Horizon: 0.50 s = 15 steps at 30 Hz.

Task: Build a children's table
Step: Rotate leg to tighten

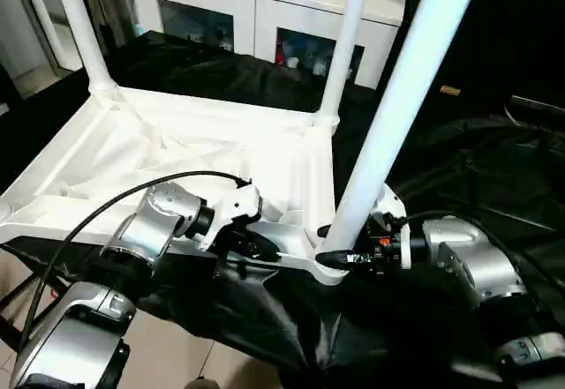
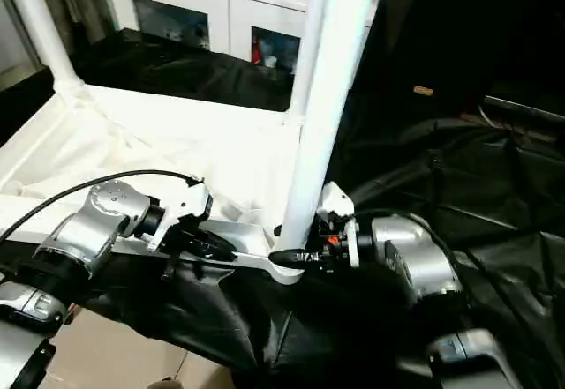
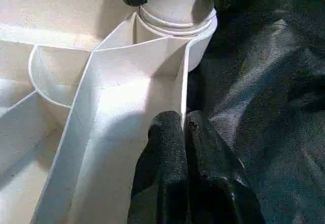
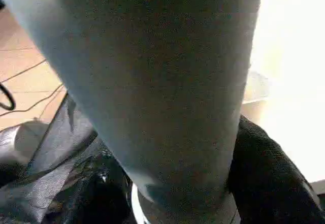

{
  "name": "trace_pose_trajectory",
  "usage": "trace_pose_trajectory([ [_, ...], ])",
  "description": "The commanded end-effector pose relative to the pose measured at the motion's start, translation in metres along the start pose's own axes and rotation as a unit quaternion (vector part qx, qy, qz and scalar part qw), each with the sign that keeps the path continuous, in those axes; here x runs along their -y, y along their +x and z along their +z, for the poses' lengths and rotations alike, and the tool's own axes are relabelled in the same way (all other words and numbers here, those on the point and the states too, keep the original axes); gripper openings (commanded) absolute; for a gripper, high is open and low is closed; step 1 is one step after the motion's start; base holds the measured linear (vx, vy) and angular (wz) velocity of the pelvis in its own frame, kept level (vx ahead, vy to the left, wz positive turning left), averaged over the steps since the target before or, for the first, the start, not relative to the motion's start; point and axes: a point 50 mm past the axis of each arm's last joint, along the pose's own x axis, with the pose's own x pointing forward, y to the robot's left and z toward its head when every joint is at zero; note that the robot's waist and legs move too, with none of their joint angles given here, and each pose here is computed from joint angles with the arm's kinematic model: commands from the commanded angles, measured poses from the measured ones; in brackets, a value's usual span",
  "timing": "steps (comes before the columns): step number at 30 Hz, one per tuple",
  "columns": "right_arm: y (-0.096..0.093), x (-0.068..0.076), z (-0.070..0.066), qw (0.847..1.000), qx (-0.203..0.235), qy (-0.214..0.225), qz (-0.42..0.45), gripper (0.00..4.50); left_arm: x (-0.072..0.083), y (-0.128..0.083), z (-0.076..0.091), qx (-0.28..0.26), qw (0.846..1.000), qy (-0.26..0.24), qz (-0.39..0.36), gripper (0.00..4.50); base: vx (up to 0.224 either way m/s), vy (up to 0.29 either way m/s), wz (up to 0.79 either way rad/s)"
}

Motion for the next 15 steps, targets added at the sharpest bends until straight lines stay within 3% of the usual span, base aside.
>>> trace_pose_trajectory([
  [1, 0.024, -0.009, -0.019, 0.999, -0.006, 0.051, 0.01, 2.2, -0.01, 0.01, 0.008, 0.016, 0.998, -0.009, 0.068, 0.0, 0.0, 0.0, 0.0],
  [3, 0.028, -0.002, -0.02, 0.997, -0.001, 0.061, -0.041, 2.15, -0.012, 0.013, 0.009, 0.023, 0.996, -0.015, 0.089, 0.0, 0.0, 0.0, 0.0],
  [6, 0.035, 0.016, -0.028, 0.977, 0.016, 0.094, -0.19, 2.09, -0.018, 0.023, 0.014, 0.035, 0.989, -0.035, 0.138, 0.0, 0.0, 0.0, 0.0],
  [10, 0.045, 0.02, -0.034, 0.955, 0.018, 0.132, -0.263, 2.04, -0.023, 0.035, 0.02, 0.039, 0.982, -0.043, 0.179, 0.0, 0.0, 0.0, 0.0],
  [15, 0.054, 0.02, -0.033, 0.946, 0.024, 0.137, -0.293, 2.01, -0.024, 0.047, 0.029, 0.053, 0.977, -0.051, 0.199, 0.0, 0.0, 0.0, 0.0],
])
